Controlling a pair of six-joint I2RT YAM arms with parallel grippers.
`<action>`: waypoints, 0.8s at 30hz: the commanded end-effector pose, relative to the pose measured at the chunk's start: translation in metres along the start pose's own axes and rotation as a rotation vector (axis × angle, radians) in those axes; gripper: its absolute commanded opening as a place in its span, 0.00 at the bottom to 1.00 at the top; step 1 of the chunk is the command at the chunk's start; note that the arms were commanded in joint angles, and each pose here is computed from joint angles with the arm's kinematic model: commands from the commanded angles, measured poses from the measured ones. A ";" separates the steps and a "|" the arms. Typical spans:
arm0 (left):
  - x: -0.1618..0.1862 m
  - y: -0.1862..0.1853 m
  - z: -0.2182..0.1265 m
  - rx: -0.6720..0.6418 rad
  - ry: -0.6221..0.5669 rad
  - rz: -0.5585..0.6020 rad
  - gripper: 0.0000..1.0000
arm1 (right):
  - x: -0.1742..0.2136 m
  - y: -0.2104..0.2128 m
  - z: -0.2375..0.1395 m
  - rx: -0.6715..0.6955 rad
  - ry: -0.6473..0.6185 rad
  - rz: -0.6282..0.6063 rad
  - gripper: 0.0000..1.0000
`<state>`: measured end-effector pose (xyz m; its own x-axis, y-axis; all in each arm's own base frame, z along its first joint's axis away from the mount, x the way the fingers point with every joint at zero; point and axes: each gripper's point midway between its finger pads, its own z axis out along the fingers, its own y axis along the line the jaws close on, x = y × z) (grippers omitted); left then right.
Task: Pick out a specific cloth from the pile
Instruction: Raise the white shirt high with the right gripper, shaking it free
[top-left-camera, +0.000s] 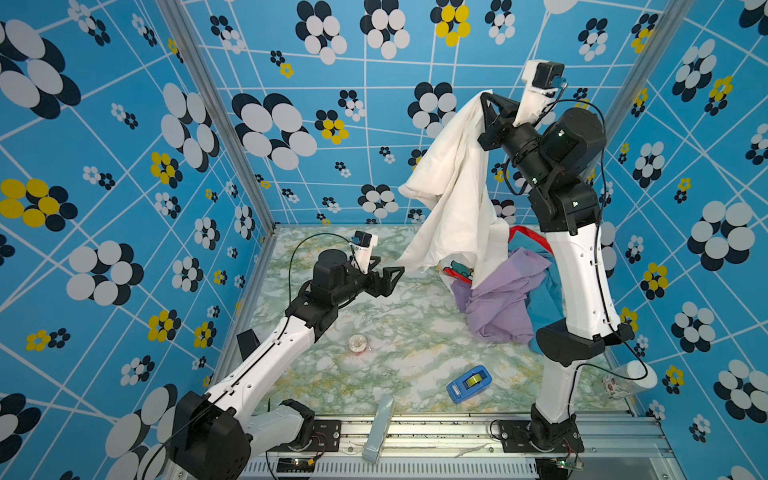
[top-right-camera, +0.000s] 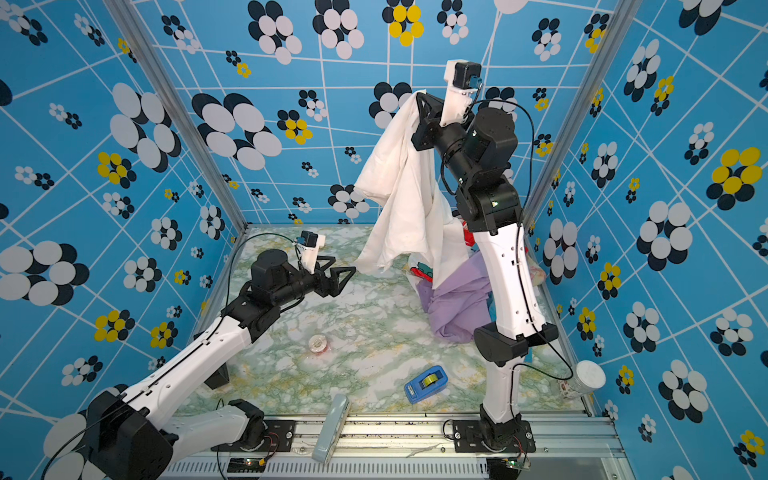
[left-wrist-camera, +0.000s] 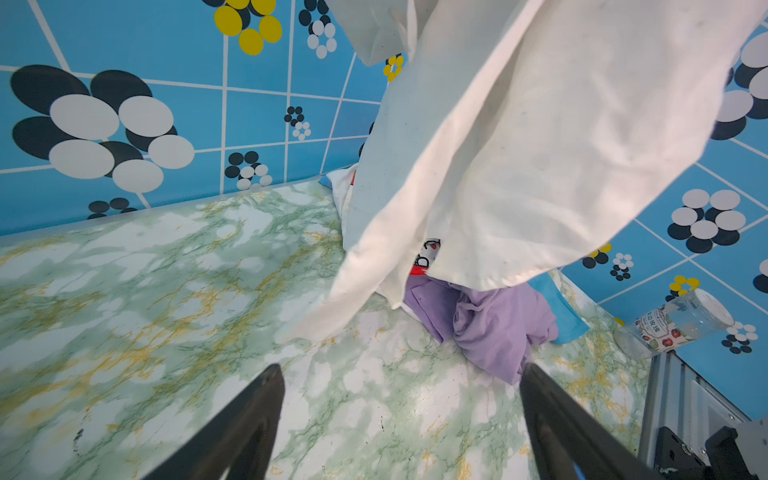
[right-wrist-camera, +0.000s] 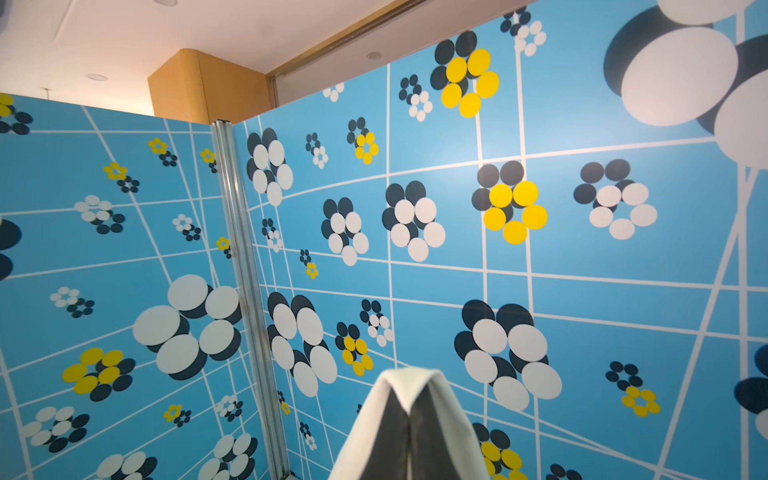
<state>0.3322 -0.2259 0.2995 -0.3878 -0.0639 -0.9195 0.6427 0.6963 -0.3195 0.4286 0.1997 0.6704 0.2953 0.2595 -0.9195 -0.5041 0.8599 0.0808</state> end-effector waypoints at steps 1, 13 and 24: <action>-0.005 -0.001 -0.007 -0.011 -0.029 0.029 0.90 | -0.065 0.027 -0.019 -0.114 -0.202 0.015 0.00; -0.012 -0.003 -0.025 -0.041 -0.071 0.064 0.90 | -0.078 0.076 -0.016 -0.358 -0.353 0.095 0.00; -0.016 -0.001 -0.042 -0.082 -0.115 0.089 0.91 | -0.079 0.106 -0.016 -0.478 -0.475 0.124 0.00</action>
<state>0.3126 -0.2030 0.3202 -0.2851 -0.0828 -0.9549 0.6237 0.7405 -0.2504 0.3760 0.2735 0.7172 0.4170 0.5278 -0.7399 -0.8082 0.5878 -0.0362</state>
